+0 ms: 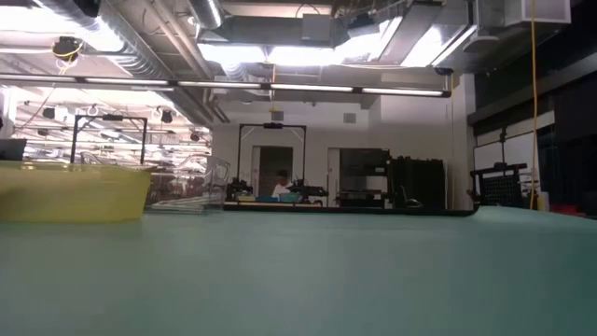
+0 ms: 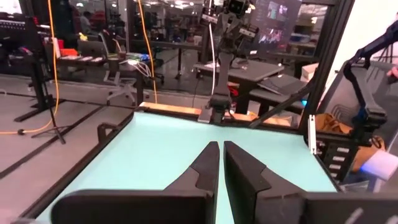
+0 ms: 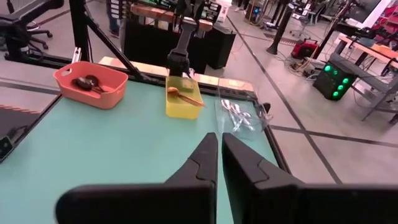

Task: Sort silverware by color (type)
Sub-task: Return to Home Position

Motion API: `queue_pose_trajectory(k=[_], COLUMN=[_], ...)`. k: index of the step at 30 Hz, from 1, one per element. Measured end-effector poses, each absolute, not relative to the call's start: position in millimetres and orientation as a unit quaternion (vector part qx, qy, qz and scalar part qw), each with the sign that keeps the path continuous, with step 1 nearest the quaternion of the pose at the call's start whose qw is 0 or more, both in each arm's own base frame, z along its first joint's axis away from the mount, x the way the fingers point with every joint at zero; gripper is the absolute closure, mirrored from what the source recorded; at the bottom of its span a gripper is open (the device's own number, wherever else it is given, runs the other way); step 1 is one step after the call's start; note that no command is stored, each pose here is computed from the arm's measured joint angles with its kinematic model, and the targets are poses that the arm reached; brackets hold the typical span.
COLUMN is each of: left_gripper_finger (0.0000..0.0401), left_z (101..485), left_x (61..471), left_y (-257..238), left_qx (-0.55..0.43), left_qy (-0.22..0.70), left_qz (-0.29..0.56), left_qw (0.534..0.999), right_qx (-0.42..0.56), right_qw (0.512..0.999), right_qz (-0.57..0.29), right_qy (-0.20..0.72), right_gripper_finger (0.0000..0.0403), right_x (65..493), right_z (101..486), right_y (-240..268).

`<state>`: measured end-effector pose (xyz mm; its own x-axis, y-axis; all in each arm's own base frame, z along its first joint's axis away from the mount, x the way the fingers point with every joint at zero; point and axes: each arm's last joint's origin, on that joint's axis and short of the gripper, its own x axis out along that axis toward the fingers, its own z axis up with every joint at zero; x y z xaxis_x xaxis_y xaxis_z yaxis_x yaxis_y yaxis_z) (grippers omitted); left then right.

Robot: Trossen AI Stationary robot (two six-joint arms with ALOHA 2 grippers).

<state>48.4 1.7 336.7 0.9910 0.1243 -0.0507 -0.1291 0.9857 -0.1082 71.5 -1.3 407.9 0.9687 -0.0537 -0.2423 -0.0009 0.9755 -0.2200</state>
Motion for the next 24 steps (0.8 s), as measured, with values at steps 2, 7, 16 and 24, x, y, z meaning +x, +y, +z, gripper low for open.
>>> queue_pose_trajectory(k=[2,7,16,24], left_gripper_finger=[0.0385,0.0385,0.0385,0.0385], left_z=[333.8,322.3,319.9,319.9], left_x=[44.0,34.4,31.4,31.4], left_y=[2.2,3.2,3.5,3.5], left_qx=[-0.054,-0.047,0.018,0.032], left_qy=[0.030,0.075,0.086,0.087], left_qz=[0.066,0.069,0.064,0.063], left_qw=[0.996,0.994,0.994,0.994], right_qx=[-0.110,-0.074,-0.043,-0.042], right_qw=[0.985,0.988,0.993,0.997], right_qz=[-0.020,-0.036,-0.008,-0.010], right_qy=[0.128,0.132,0.106,0.063], right_gripper_finger=[0.0388,0.0388,0.0388,0.0388], right_x=[64.0,42.9,28.2,27.2], right_z=[406.3,401.7,376.8,342.9], right_y=[-1.7,-2.5,-0.7,-0.7])
